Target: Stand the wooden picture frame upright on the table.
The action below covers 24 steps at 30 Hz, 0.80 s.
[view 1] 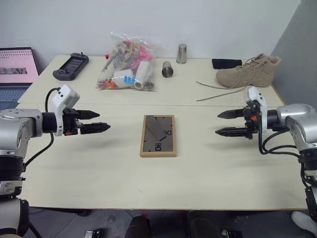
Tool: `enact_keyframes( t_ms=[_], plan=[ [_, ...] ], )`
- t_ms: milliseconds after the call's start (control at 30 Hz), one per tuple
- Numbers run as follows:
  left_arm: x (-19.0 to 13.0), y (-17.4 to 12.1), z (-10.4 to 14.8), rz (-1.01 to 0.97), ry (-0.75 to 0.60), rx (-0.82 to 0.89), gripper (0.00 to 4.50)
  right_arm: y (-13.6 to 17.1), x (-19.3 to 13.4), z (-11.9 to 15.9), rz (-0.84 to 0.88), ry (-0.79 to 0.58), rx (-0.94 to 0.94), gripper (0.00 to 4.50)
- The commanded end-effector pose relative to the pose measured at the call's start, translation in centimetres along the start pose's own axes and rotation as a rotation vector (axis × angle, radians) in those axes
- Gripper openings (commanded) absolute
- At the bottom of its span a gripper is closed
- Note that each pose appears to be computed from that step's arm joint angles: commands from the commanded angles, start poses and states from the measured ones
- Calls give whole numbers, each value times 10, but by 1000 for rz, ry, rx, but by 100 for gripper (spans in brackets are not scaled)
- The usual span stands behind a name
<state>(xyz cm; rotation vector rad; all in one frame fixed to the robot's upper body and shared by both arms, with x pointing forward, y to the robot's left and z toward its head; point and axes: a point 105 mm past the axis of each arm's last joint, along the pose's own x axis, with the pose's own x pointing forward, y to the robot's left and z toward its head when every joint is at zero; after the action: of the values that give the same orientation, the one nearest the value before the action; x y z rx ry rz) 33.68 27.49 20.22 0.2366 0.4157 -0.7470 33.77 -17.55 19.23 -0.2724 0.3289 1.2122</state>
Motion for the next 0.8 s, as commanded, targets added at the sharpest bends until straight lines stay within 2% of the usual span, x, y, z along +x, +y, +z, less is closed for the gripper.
enact_keyframes(
  t_ms=[33, 267, 700, 733, 767, 800],
  plan=[
    [-1, 3, 11, 36, -32, 44, 450, -4, 0, 11, -35, -30, -40, 445],
    [4, 10, 12, 95, -29, 48, 450, -6, 0, 11, -50, -32, -38, 445],
    [16, -2, -1, 26, 0, 10, 450, -8, 13, 4, -90, -20, -60, 445],
    [17, -2, -1, 22, -6, 3, 450, -8, 15, 3, -93, -18, -62, 408],
    [19, -3, -2, 18, -8, -2, 414, -8, 17, 2, -93, -12, -67, 399],
    [19, -3, -2, 16, -10, -5, 400, -8, 18, 1, -93, -9, -70, 377]
  ],
)
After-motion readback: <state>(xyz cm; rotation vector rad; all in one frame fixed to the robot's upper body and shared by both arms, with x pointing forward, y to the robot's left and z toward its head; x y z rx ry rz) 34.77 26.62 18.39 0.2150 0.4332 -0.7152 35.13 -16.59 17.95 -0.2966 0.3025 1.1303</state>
